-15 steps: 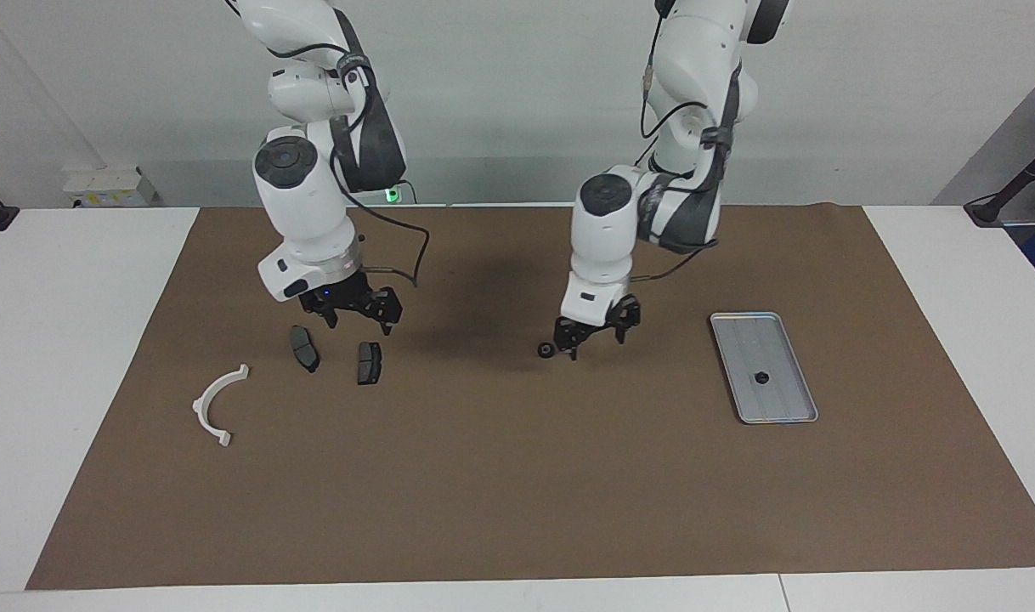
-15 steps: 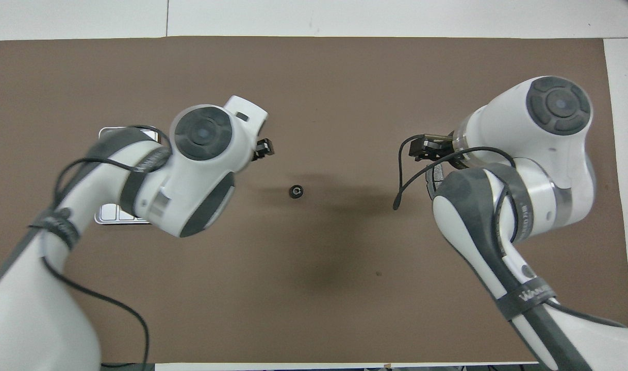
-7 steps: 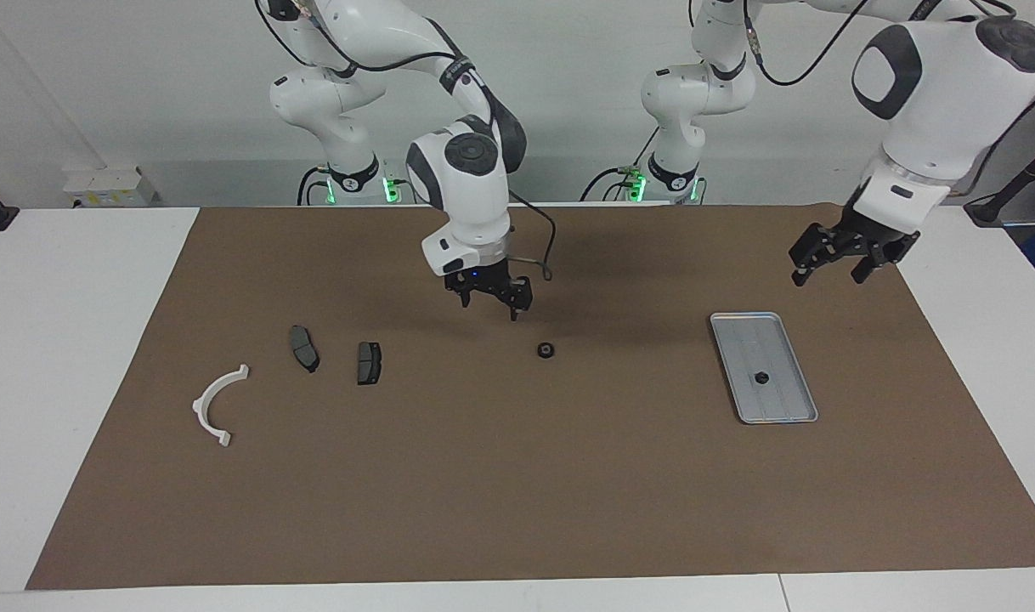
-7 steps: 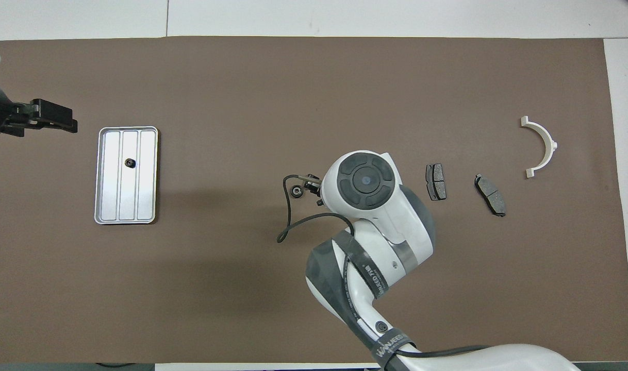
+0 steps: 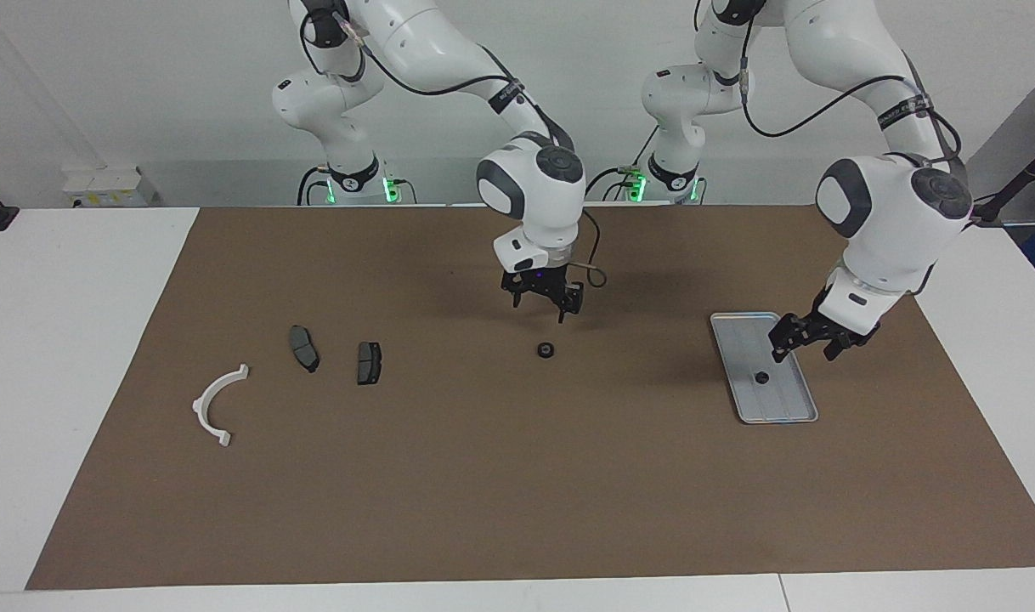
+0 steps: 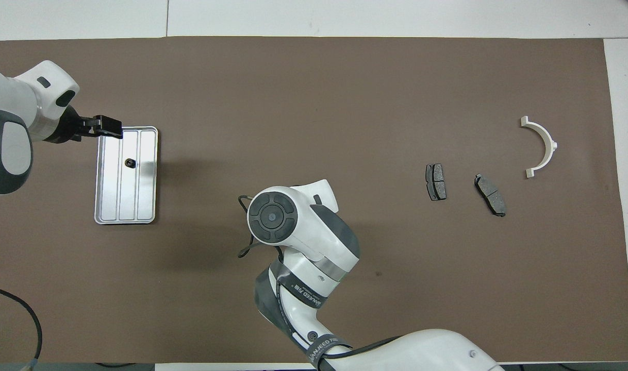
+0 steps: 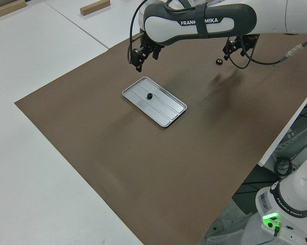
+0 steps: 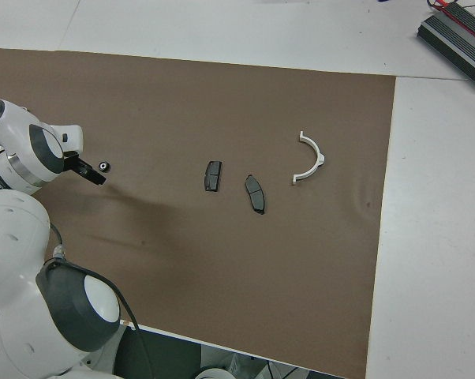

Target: Place bearing gear from tray to pile

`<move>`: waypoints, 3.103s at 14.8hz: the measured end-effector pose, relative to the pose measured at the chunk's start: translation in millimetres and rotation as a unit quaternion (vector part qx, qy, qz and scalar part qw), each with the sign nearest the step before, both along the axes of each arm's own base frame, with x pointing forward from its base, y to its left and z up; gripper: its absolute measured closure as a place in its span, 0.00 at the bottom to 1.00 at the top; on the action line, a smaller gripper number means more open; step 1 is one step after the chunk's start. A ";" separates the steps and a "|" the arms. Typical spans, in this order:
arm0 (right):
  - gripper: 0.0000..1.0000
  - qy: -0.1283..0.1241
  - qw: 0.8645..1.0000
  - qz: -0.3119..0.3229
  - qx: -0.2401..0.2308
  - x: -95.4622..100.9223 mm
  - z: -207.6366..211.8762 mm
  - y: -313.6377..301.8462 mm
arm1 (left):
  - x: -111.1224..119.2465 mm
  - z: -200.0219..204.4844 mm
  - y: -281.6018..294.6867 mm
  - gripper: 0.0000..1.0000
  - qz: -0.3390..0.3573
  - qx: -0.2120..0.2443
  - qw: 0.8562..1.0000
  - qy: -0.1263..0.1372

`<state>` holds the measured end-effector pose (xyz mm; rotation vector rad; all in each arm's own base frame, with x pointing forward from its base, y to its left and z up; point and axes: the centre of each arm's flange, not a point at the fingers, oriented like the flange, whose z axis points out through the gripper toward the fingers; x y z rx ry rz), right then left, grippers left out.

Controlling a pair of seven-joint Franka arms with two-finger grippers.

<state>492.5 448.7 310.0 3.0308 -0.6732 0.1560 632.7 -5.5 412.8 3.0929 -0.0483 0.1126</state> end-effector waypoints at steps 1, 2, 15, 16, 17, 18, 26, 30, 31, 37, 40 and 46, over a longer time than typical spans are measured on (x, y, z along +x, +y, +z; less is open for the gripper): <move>0.01 -0.001 1.000 -0.001 0.000 5.4 -11.0 1.1 | -3.3 -8.5 0.1 0.03 -0.001 0.000 1.000 0.006; 0.05 -0.002 1.000 -0.004 0.000 10.8 -18.0 0.6 | -6.8 -17.4 0.0 0.07 -0.003 0.001 1.000 0.010; 0.10 -0.020 1.000 -0.014 0.017 28.8 -30.8 -9.5 | -35.0 -80.6 0.6 0.10 -0.012 0.007 1.000 0.024; 0.10 -0.019 1.000 -0.014 0.017 28.8 -30.8 -9.5 | -35.4 -82.2 0.8 0.10 -0.013 0.008 1.000 0.023; 0.17 -0.018 1.000 -0.015 0.016 28.7 -30.7 -10.0 | -35.1 -84.2 0.8 0.10 -0.014 0.008 1.000 0.020; 0.20 -0.017 1.000 -0.015 0.015 28.6 -30.3 -10.3 | -34.6 -86.9 0.8 0.09 -0.015 0.009 1.000 0.018; 0.64 -0.019 1.000 -0.019 0.016 32.7 -21.4 -14.7 | -29.7 -108.6 1.0 0.10 -0.016 0.008 1.000 0.009; 0.64 0.004 1.000 -0.003 -0.013 50.9 -6.3 -33.3 | -28.6 -113.4 1.0 0.09 -0.016 0.008 1.000 0.007; 0.64 0.014 1.000 0.011 -0.024 63.0 6.6 -45.9 | -28.4 -113.5 1.0 0.09 -0.016 0.008 1.000 0.006; 0.64 0.064 0.982 0.175 -0.032 138.4 138.4 -230.8 | -27.8 -112.6 1.7 0.76 -0.016 0.008 1.000 0.004; 0.64 0.072 0.968 0.240 -0.029 161.4 139.5 -326.9 | -25.3 -108.6 -0.1 0.76 -0.018 0.008 1.000 0.004; 0.64 0.041 0.961 0.272 -0.029 181.9 46.1 -424.4 | 0.5 46.9 -48.5 0.76 -0.005 0.006 0.999 0.049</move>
